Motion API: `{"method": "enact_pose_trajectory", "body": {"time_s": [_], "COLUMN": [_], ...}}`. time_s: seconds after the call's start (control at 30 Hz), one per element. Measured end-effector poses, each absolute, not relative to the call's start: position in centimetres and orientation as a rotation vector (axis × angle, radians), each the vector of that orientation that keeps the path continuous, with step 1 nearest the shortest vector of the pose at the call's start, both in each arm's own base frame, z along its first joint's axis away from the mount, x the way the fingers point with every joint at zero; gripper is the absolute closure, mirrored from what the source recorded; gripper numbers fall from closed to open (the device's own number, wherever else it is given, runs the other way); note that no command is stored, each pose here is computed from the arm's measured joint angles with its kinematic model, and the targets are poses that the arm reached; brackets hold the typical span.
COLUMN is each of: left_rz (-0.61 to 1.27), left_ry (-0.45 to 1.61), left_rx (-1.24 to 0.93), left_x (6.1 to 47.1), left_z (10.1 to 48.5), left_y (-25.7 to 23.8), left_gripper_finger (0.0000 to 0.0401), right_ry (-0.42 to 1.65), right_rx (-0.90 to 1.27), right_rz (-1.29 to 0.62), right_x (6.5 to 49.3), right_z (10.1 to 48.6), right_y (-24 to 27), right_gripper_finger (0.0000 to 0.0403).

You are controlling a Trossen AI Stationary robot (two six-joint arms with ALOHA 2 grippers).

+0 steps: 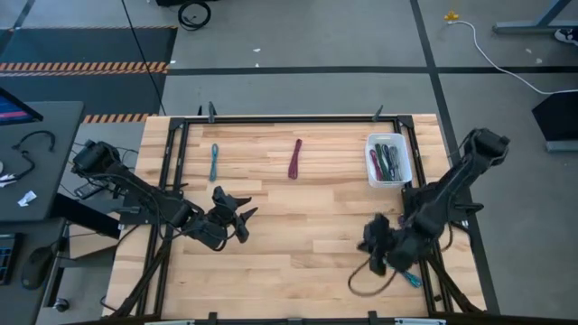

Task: Pick and place USB-C Cables
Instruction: Put the bottom blue charger cable into the white bin

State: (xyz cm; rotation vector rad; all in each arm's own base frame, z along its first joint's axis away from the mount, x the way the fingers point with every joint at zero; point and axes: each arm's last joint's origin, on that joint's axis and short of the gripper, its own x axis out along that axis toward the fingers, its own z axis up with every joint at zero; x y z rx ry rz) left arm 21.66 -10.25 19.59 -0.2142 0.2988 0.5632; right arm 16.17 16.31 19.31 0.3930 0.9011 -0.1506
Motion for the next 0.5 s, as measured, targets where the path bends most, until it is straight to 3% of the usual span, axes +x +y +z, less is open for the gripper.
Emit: {"method": "enact_pose_trajectory", "body": {"time_s": [0.17,0.3,0.5], "left_rz": [0.564,0.564,0.563], "left_ry": [0.297,0.297,0.299], "left_rx": [-0.220,-0.221,-0.213], "left_x": [21.7,21.7,21.7], "left_z": [19.6,19.6,19.6], "left_y": [-10.2,-10.2,-10.2], "left_gripper_finger": [0.0229,0.0229,0.0229], "right_ry": [1.313,1.519,1.630], "right_rx": [0.393,0.431,0.554], "right_rz": [-0.262,-0.304,-0.281], "right_x": [15.2,14.4,14.0], "right_z": [19.2,18.0,16.5], "right_y": [18.5,19.3,19.7], "right_gripper_finger": [0.0388,0.0387,0.0338]}}
